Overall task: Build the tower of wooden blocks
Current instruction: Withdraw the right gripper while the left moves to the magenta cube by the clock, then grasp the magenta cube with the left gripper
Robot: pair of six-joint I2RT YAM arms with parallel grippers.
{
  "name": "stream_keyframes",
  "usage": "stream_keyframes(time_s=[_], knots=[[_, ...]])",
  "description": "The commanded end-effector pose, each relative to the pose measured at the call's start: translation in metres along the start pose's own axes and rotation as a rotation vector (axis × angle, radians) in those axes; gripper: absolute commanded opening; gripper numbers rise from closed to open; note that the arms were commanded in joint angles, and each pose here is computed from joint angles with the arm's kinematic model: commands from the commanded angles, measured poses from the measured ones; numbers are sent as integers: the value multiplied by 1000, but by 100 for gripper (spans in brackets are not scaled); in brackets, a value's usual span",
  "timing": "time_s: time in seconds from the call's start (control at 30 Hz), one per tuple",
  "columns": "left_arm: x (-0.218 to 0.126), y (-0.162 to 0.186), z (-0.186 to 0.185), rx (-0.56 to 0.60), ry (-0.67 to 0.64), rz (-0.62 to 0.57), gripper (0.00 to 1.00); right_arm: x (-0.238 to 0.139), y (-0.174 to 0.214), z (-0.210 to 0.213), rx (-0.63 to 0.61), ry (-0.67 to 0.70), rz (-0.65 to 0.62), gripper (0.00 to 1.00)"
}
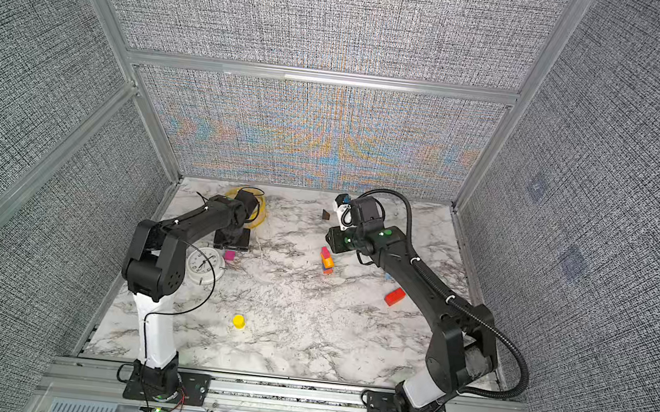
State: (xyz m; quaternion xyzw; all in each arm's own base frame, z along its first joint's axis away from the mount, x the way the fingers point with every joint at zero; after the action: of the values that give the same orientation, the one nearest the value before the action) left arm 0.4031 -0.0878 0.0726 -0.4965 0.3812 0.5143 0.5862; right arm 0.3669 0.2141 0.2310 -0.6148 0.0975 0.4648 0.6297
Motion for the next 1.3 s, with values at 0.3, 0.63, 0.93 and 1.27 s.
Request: stream_keyframes(time_s=[0.3, 0.63, 0.93, 1.27], knots=[[16, -2, -5, 5, -7, 20, 58, 2, -5, 0, 3, -20, -22, 41], [28, 2, -12, -14, 26, 38, 55, 5, -3, -1, 6, -18, -13, 41], [26, 10, -22, -55, 117, 41, 50, 7, -2, -1, 8, -22, -7, 41], [6, 4, -23, -44, 161, 23, 51, 10, -1, -1, 11, -25, 2, 41]])
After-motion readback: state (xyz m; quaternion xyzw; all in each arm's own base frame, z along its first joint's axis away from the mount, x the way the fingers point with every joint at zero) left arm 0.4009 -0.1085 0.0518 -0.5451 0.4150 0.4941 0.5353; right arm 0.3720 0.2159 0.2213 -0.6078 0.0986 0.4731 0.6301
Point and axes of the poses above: each gripper's point midway between its finger pads, its own x axis out along the fingers, its own z axis along the line the jaws close on, y = z × x, the point moved 3 cm from there along -x, back along the fingers, and after that the axes turned 2 degrees about x, right-handed, at the moved point
